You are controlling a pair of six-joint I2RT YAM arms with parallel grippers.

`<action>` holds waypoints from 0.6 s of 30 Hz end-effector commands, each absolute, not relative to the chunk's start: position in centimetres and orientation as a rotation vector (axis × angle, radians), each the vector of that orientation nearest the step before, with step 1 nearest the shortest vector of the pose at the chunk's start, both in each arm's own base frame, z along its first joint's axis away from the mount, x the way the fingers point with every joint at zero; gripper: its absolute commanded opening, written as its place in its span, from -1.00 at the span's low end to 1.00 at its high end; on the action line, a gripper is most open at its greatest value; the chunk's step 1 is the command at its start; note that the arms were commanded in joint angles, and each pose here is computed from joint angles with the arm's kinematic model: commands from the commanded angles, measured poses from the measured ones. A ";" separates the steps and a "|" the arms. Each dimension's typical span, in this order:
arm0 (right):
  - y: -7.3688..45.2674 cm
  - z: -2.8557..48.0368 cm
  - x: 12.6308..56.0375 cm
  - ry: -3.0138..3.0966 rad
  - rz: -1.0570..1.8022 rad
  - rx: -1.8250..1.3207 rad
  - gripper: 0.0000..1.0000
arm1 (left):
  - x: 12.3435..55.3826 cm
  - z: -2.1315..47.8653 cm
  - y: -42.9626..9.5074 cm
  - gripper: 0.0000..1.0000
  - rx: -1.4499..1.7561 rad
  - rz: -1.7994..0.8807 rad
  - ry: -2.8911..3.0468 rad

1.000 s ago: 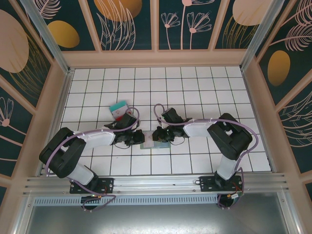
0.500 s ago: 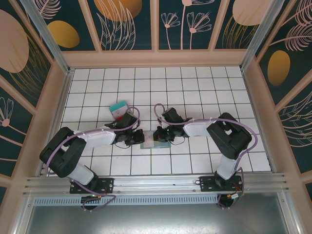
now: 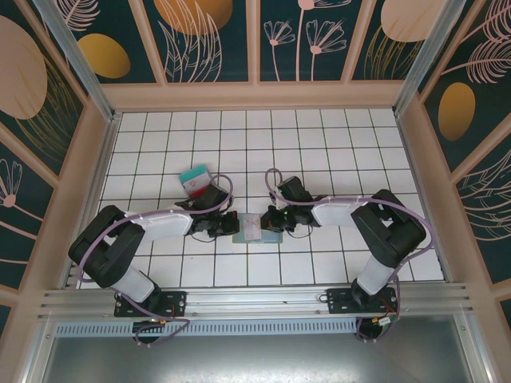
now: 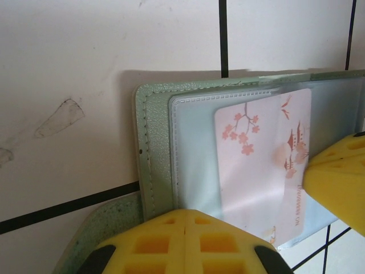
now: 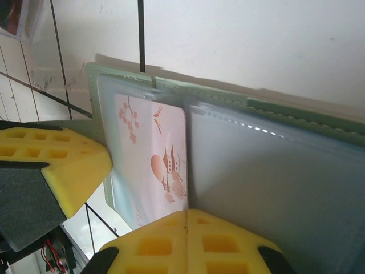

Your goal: Take the credit cards out of the card holder

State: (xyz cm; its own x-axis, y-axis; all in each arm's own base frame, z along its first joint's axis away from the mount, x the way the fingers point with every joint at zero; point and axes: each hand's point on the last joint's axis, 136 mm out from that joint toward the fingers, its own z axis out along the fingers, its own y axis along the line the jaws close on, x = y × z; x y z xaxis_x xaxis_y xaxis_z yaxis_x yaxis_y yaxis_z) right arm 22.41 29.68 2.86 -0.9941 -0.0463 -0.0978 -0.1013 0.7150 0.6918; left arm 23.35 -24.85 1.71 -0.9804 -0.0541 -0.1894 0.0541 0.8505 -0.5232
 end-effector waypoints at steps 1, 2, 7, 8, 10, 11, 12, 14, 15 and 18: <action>28.6 3.1 22.1 2.847 1.128 -0.111 -1.00 | 21.9 -0.8 -22.8 -0.93 -0.003 -0.650 2.933; 28.5 3.1 22.0 2.846 1.131 -0.108 -1.00 | 21.9 -0.8 -22.8 -0.93 -0.003 -0.651 2.932; 27.5 3.9 21.8 2.816 1.149 -0.103 -1.00 | 22.1 -0.7 -23.0 -0.92 -0.003 -0.660 2.930; 27.3 4.1 21.7 2.810 1.148 -0.104 -1.00 | 22.2 -0.6 -23.1 -0.91 -0.002 -0.663 2.926; 26.9 4.4 21.6 2.799 1.142 -0.106 -1.00 | 22.3 -0.4 -23.3 -0.90 0.000 -0.667 2.922; 26.6 4.7 21.5 2.793 1.141 -0.109 -1.00 | 22.4 -0.3 -23.3 -0.89 0.001 -0.670 2.921; 26.4 5.0 21.5 2.785 1.139 -0.110 -1.00 | 22.5 -0.2 -23.4 -0.88 0.001 -0.673 2.919; 26.0 5.8 21.7 2.755 1.138 -0.113 -1.00 | 22.6 0.1 -23.6 -0.82 0.001 -0.690 2.910; 25.9 6.2 21.7 2.744 1.140 -0.114 -1.00 | 22.7 0.4 -23.8 -0.74 0.001 -0.702 2.902; 25.5 7.2 21.8 2.714 1.154 -0.121 -1.00 | 23.4 1.8 -24.4 -0.55 -0.015 -0.749 2.860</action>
State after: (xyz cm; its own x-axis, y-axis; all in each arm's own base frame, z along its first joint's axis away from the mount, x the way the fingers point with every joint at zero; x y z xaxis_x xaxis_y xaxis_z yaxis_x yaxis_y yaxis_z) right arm 22.07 26.28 6.72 -0.9821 0.0062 -0.1882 -0.1321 0.6896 0.7120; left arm 23.54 -25.15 2.01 -0.9812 -0.0467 -0.1873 0.0594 0.8503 -0.5230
